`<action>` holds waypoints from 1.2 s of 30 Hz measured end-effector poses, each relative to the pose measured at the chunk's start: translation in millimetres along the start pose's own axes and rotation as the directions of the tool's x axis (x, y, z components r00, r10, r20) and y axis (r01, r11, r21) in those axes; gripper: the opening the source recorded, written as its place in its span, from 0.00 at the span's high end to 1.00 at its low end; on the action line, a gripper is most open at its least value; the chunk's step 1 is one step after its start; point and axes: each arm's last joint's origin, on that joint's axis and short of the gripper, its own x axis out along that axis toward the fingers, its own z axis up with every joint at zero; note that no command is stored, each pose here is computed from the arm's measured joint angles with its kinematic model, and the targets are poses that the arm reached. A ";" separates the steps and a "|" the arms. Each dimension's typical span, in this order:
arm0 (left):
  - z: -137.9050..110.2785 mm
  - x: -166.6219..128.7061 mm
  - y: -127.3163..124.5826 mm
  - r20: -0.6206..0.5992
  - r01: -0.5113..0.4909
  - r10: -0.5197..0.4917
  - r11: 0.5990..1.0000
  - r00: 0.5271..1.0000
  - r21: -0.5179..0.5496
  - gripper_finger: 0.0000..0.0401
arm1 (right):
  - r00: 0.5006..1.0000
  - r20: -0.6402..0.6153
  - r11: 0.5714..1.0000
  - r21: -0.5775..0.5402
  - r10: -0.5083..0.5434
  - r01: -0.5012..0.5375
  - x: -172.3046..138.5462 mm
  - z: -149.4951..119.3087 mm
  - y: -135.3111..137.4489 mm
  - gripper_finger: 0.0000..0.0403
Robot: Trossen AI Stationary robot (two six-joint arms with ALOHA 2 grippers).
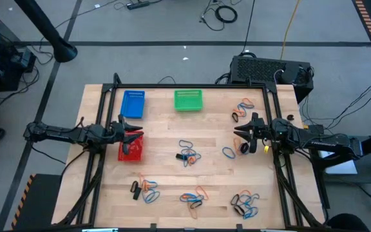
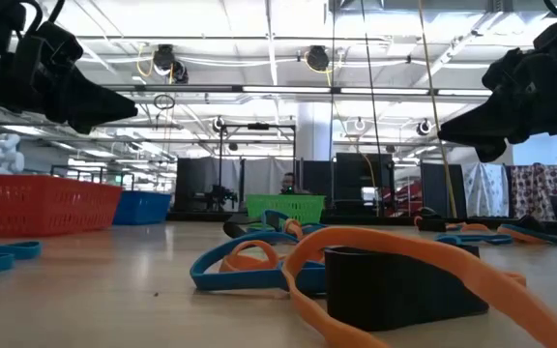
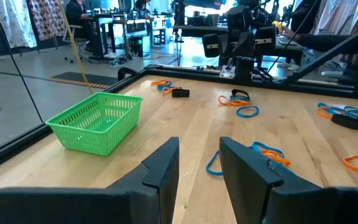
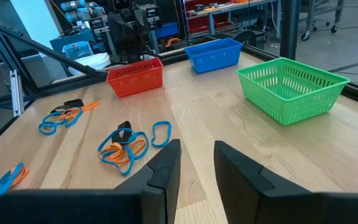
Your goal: Sort rubber bands into baskets
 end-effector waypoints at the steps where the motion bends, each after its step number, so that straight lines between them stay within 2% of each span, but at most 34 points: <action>1: 0.0 0.0 0.0 0.000 0.000 0.000 1.000 1.000 0.000 0.69 | 1.000 0.000 1.000 0.000 0.000 0.000 0.0 0.0 0.0 0.77; 36: 0.0 0.0 0.0 0.000 0.000 0.000 1.000 1.000 0.000 0.69 | 1.000 0.000 1.000 0.000 0.000 0.000 0.0 0.0 0.0 0.77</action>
